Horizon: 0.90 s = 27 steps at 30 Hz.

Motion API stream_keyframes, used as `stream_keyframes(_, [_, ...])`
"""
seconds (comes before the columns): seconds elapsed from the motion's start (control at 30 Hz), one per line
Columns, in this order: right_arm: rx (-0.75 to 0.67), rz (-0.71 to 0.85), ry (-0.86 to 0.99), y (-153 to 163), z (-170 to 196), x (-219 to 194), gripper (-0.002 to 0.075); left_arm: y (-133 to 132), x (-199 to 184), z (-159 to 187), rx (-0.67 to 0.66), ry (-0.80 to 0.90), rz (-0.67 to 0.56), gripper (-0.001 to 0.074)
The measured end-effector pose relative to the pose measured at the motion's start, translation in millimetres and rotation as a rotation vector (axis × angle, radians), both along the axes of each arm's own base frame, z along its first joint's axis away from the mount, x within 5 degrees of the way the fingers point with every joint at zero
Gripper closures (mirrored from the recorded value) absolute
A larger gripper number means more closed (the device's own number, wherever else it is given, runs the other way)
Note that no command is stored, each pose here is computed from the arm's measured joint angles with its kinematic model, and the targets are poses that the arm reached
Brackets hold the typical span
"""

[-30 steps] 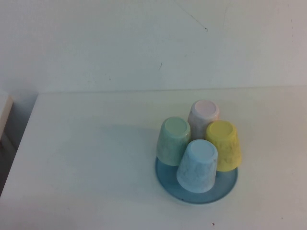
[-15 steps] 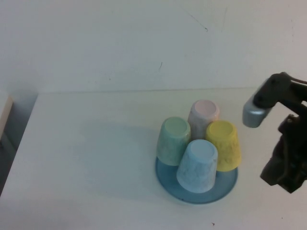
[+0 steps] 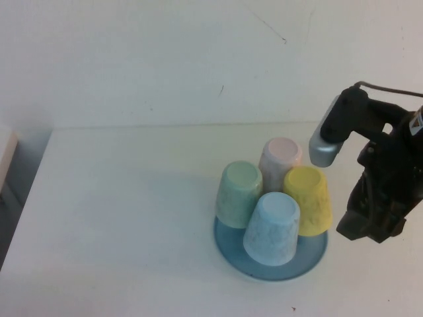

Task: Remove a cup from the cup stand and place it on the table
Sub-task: Pick up the cup from the rack

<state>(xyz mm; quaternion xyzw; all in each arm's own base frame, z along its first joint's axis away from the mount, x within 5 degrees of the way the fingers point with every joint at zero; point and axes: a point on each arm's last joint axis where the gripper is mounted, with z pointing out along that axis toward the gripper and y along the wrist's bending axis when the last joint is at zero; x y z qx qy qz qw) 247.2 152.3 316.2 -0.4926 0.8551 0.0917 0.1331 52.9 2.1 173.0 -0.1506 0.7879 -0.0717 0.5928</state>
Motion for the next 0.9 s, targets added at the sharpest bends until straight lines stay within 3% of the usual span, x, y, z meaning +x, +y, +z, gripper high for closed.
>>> stream_keyframes(0.1, [-0.045, 0.012, -0.084, -3.4, -0.4, 7.6, 0.0217, 0.0, 0.0, 0.0, 0.000, 0.000, 0.000, 0.0737])
stream_keyframes(0.2, [-0.096, 0.021, -0.118, -5.4, -3.1, 14.5, 0.0190, 0.0, 0.0, 0.0, 0.000, 0.000, 0.000, 0.0737])
stream_keyframes(0.5, [-0.216, 0.048, 0.042, 9.3, -31.1, 47.4, 0.0181, 0.0, 0.0, 0.0, 0.000, 0.000, 0.000, 0.0737])
stream_keyframes(0.9, [-0.163, 0.036, -0.062, 32.0, -9.5, 90.0, 0.0181, 0.0, 0.0, 0.0, 0.000, 0.000, 0.000, 0.0737])
